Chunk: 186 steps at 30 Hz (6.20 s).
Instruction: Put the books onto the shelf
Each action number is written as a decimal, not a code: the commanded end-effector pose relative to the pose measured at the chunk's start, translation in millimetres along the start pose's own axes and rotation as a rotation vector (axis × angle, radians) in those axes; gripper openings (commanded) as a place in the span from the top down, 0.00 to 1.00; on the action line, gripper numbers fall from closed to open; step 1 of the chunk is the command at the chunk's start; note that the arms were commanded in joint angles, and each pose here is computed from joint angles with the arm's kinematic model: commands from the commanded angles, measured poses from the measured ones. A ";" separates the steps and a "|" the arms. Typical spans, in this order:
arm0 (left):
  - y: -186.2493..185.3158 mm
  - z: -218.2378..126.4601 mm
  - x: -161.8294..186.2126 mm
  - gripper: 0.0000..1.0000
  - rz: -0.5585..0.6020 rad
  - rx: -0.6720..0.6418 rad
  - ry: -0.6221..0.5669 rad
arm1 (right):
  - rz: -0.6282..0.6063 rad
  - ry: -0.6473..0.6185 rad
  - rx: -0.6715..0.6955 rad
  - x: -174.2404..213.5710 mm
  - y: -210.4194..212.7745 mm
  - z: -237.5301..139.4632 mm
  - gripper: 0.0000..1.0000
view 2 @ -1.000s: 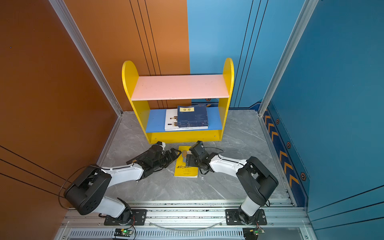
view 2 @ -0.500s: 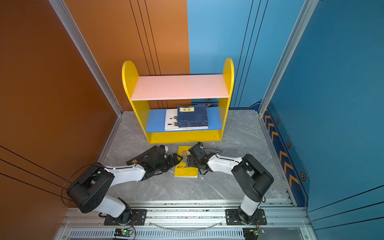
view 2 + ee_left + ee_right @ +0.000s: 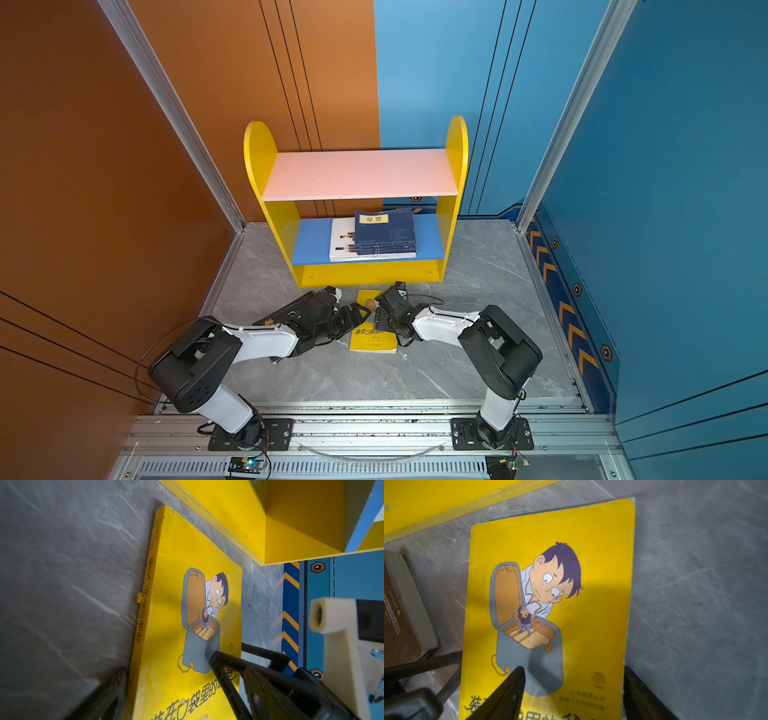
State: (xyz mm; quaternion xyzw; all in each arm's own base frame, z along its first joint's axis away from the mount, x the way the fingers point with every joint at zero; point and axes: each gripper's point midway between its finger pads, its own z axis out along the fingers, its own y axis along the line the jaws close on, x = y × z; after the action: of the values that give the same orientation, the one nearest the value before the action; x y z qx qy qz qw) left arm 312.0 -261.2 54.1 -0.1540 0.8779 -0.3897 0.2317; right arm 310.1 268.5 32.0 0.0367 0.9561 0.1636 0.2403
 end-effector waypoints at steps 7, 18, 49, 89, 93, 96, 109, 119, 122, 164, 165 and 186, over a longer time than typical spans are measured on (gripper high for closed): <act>-23.7 5.4 15.6 0.20 -0.013 0.119 0.091 | -0.002 0.083 -0.011 23.5 1.7 11.7 0.34; -69.3 0.8 18.9 0.26 0.035 0.320 0.116 | -0.002 0.090 -0.010 24.7 1.6 14.0 0.34; -140.8 -14.8 33.2 0.27 0.145 0.532 0.144 | -0.004 0.098 -0.013 27.7 1.9 15.3 0.34; -127.2 2.6 39.3 0.61 0.058 0.500 0.174 | 0.010 0.093 -0.018 33.3 -6.1 12.4 0.34; -115.8 5.7 36.5 0.68 0.027 0.471 0.169 | 0.014 0.094 -0.019 31.6 -7.1 12.4 0.34; -108.4 8.1 33.0 0.75 0.005 0.454 0.164 | 0.016 0.093 -0.020 30.3 -7.0 12.4 0.34; -101.1 9.7 32.5 0.89 -0.009 0.437 0.163 | 0.024 0.084 -0.025 23.5 -8.1 9.1 0.33; -101.9 6.1 29.4 0.91 0.006 0.422 0.156 | 0.028 0.066 -0.053 13.2 -2.4 -0.8 0.33; -105.8 0.5 28.1 0.92 0.037 0.409 0.156 | 0.031 0.039 -0.084 0.3 3.5 -14.1 0.31; -261.1 -177.9 -20.9 0.96 0.604 0.690 -0.037 | 0.194 -0.689 -0.644 -143.5 -13.6 -275.4 0.00; -267.7 -183.8 -29.2 0.96 0.603 0.705 -0.054 | 0.183 -0.703 -0.670 -147.1 -8.4 -283.9 0.00; -322.7 -258.1 -156.8 0.93 0.396 1.003 -0.420 | -0.068 -0.627 -1.084 -171.2 109.6 -334.6 0.00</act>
State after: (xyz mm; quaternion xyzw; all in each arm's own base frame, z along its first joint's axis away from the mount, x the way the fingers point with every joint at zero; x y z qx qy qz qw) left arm 338.2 -266.3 435.3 0.0891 0.6259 -0.6342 0.4451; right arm 309.3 238.6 396.9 -0.0475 0.6520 0.5747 0.4923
